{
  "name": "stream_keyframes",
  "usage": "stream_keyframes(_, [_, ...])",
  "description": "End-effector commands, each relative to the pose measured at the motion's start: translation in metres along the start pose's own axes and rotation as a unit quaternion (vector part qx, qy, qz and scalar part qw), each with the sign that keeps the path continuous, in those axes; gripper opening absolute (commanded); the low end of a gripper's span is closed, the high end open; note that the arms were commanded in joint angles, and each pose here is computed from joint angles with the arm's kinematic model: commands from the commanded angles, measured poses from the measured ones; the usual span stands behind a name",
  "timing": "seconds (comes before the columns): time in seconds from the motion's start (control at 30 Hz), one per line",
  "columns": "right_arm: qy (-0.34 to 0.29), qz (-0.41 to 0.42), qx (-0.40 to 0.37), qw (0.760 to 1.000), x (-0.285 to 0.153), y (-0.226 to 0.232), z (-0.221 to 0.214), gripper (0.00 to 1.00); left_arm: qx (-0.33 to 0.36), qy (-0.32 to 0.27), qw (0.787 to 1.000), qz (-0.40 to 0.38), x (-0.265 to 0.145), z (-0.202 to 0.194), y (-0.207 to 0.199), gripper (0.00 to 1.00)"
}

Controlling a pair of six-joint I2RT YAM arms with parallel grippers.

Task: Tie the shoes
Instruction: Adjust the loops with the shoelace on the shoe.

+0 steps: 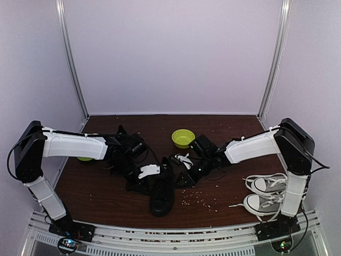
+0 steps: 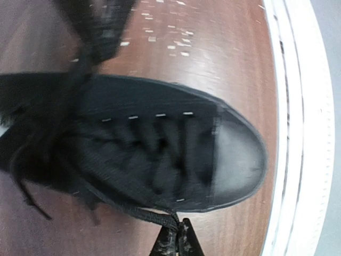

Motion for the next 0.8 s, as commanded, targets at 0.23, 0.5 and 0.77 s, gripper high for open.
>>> stream_keyframes(0.23, [-0.008,-0.009,0.007,1.0,-0.003,-0.008,0.001,0.0,-0.022,0.099,0.988,0.121,-0.003,-0.009,0.038,0.0])
stream_keyframes(0.5, [-0.011,-0.004,0.015,1.0,0.001,-0.013,-0.001,0.0,-0.028,0.101,0.989,0.107,0.008,-0.014,0.042,0.0])
stream_keyframes(0.77, [-0.012,-0.002,0.015,1.0,0.001,-0.013,0.0,0.0,-0.028,0.083,0.991,0.105,0.008,-0.008,0.043,0.0])
Point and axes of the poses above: each gripper's point midway between its finger pads, its own x axis out along the fingers, its own y axis along the line the jaws close on, z = x × y, the point moved 10 cm from there along -x, back along the fingers
